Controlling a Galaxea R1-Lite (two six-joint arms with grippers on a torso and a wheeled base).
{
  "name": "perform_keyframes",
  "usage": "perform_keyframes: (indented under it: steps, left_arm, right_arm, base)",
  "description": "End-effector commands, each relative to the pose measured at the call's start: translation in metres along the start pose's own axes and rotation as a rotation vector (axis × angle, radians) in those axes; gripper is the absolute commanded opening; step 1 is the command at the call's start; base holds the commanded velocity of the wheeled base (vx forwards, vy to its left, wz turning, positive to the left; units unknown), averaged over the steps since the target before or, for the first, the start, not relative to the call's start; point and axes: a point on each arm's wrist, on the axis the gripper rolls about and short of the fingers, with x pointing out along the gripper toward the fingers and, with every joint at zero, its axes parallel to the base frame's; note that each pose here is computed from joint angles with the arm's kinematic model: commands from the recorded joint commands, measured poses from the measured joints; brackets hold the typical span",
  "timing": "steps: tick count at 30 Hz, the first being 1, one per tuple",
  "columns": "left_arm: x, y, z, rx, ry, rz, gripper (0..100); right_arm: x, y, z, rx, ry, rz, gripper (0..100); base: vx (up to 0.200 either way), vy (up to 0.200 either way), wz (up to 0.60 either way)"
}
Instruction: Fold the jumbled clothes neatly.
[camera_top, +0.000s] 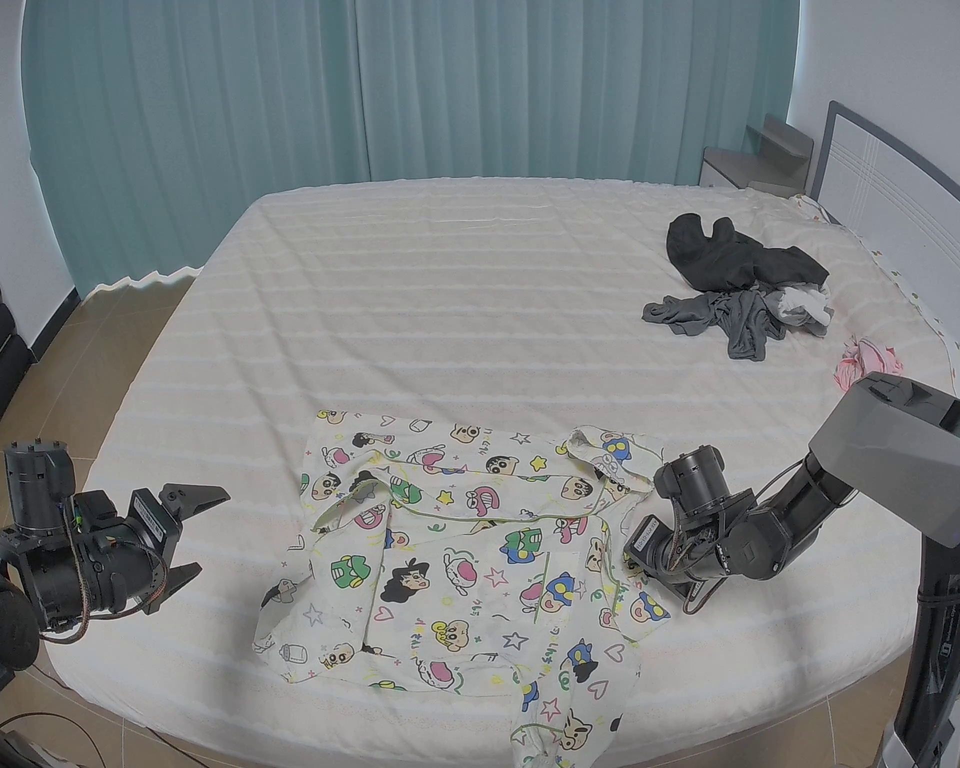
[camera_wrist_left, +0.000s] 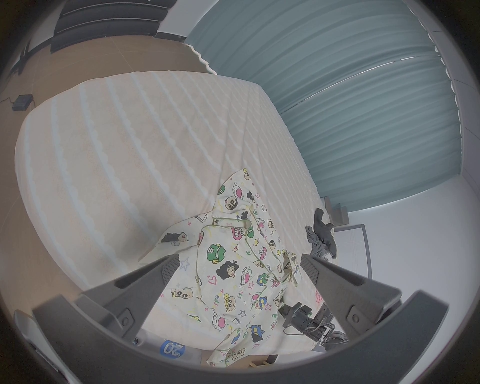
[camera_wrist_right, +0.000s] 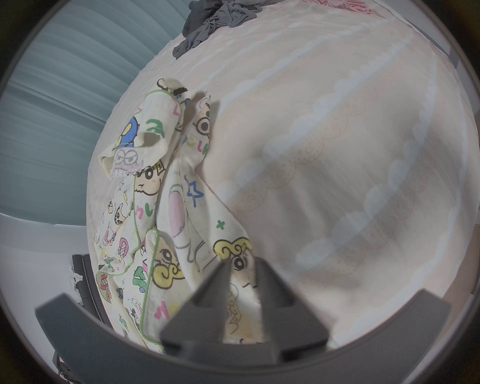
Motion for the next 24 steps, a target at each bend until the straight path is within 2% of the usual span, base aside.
perform_keyframes:
  steps: [1, 9, 17, 24]
  left_arm:
    - [0.001, 0.001, 0.0, -0.002, 0.001, 0.004, 100]
    - [0.0, 0.0, 0.0, -0.001, -0.001, 0.002, 100]
    - [-0.001, 0.002, -0.002, 0.001, 0.002, 0.009, 100]
    - [-0.001, 0.003, -0.002, 0.006, 0.001, 0.008, 100]
  right_arm:
    - [0.0, -0.002, -0.001, 0.001, 0.004, -0.008, 0]
    - [-0.004, -0.011, 0.002, 0.028, -0.003, -0.028, 0]
    - [-0.034, -0.02, 0.022, 0.085, -0.061, -0.009, 0]
    - [-0.06, -0.044, 0.035, 0.107, -0.12, -0.009, 0]
  base:
    - [0.0, 0.0, 0.0]
    - [0.0, 0.0, 0.0]
    - [0.0, 0.0, 0.0]
    - [0.0, 0.0, 0.0]
